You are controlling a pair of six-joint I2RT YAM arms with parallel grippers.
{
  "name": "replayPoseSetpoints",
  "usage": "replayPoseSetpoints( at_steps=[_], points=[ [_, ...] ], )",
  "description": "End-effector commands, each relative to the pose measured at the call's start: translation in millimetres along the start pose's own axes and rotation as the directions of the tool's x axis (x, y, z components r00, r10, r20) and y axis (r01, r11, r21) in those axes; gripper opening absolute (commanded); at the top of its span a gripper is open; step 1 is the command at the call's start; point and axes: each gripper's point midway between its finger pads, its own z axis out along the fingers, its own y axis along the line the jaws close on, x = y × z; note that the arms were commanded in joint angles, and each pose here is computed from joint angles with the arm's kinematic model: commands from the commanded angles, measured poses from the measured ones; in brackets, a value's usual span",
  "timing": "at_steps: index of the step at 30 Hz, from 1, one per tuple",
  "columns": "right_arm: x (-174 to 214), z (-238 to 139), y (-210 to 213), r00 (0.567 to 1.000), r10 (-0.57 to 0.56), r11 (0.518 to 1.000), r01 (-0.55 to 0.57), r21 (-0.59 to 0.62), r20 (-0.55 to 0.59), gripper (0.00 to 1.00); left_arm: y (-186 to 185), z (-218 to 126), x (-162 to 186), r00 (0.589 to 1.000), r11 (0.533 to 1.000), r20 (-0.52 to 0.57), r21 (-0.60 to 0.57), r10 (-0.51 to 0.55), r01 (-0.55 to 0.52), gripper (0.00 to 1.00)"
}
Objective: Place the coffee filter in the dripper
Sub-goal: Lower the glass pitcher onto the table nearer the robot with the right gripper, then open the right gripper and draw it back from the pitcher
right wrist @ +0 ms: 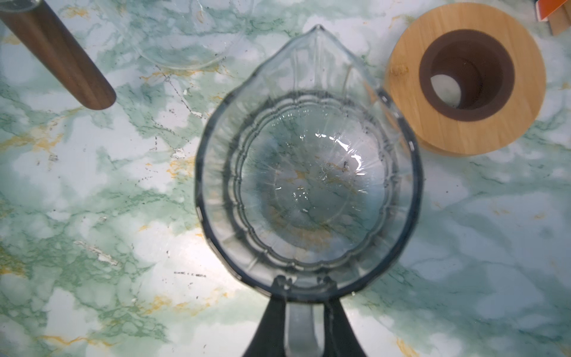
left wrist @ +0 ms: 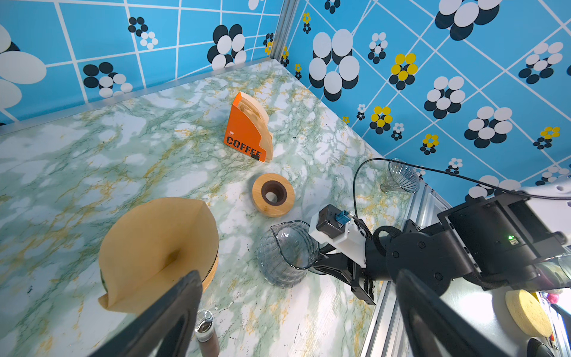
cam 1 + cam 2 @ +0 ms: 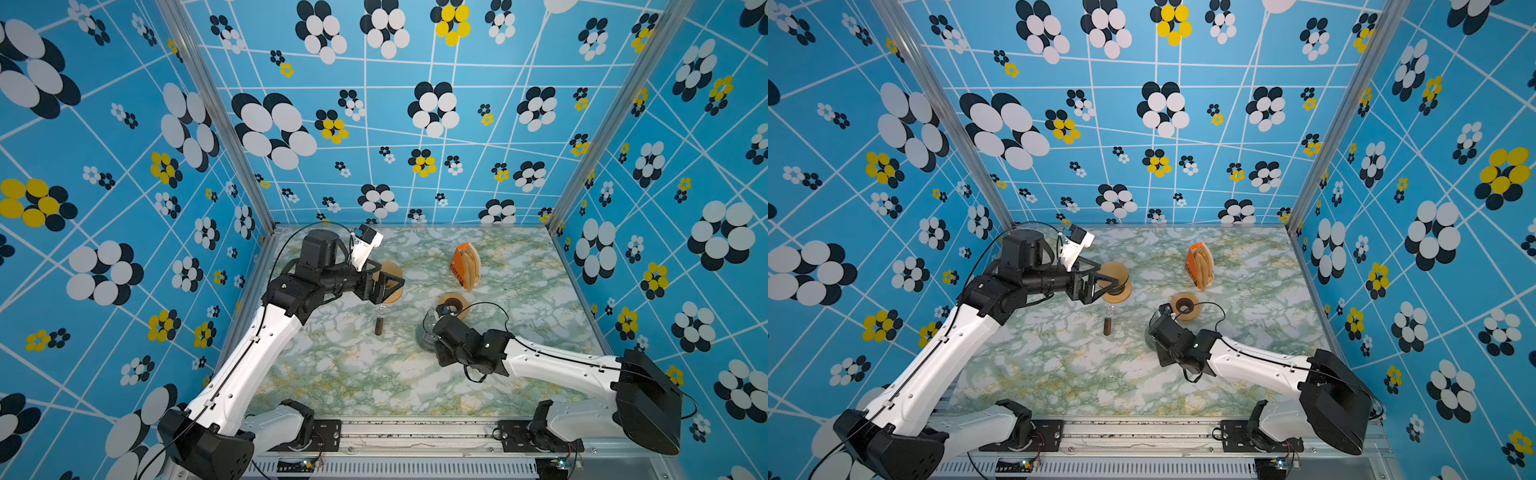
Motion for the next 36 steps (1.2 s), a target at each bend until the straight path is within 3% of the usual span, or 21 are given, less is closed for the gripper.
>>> replayPoseSetpoints(
  at_steps=[1, 10, 16, 20, 26, 36],
  points=[
    [-3, 0, 3, 1.000, 0.017, 1.000, -0.017, -0.005, 0.017, 0.26, -5, -3, -8, 0.999, 1.000, 0.016, 0.000, 0.029, -0.029, 0.99],
    [-16, -27, 11, 0.996, 0.052, 0.995, -0.046, -0.091, 0.070, 0.48, -9, -6, -10, 0.999, 0.999, 0.027, 0.006, 0.033, -0.033, 0.99],
    [-32, -55, 4, 0.988, 0.093, 0.986, -0.073, -0.150, 0.127, 0.54, -13, -6, -12, 0.999, 0.999, 0.039, 0.033, 0.026, -0.027, 0.99],
    [-48, -66, -7, 0.971, 0.199, 0.958, -0.164, -0.235, 0.131, 0.57, -13, -5, -11, 0.999, 0.999, 0.034, 0.034, 0.025, -0.026, 0.99],
    [-61, -52, -32, 0.921, 0.388, 0.857, -0.346, -0.383, 0.035, 0.60, -15, -2, -9, 0.999, 0.999, 0.022, 0.036, 0.029, -0.030, 0.99],
    [-53, -13, -92, 0.786, 0.611, 0.686, -0.583, -0.436, -0.090, 0.60, -17, -3, -7, 0.999, 0.999, 0.018, 0.033, 0.040, -0.041, 0.99]
  ],
)
